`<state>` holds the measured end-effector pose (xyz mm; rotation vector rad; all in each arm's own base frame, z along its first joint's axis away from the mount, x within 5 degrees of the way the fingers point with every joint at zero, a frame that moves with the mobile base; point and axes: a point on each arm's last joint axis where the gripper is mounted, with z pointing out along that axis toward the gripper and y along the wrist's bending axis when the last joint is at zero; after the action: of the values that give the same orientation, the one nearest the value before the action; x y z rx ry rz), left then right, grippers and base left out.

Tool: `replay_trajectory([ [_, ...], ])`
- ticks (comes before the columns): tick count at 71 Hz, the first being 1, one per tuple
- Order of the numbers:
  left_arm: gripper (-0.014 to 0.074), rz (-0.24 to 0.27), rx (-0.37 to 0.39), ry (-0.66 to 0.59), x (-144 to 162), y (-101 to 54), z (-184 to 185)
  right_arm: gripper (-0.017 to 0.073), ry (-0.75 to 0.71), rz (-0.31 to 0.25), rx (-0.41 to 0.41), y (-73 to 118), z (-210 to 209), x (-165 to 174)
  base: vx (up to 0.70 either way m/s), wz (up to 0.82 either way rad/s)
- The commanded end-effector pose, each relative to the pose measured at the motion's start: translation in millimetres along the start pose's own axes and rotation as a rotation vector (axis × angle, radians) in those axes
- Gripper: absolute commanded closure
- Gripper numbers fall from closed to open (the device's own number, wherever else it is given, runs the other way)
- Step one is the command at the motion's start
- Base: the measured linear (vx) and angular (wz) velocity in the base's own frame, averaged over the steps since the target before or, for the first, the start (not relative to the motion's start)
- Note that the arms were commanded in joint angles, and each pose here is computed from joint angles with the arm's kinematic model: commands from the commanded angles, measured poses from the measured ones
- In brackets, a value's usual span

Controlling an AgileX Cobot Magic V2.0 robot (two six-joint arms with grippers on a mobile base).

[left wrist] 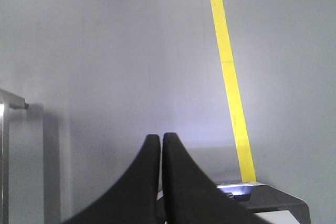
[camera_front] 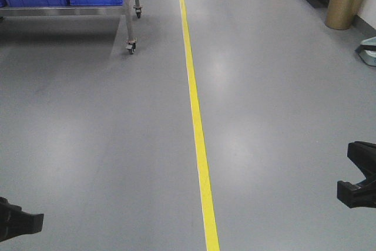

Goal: Move and align brake pads A on conveyor
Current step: 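Drive along the yellow floor line toward the steel table, then drive up to the shiny steel table with two brake pads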

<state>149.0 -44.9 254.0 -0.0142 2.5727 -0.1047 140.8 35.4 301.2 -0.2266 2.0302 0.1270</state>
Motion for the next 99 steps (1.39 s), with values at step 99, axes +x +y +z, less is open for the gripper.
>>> replay_trajectory([
  [99,0.0599,-0.007,0.026,-0.07,-8.8,-1.9,-7.8,0.0567,-0.1,-0.004,-0.008,0.5,-4.2,-15.2,0.23,0.33],
])
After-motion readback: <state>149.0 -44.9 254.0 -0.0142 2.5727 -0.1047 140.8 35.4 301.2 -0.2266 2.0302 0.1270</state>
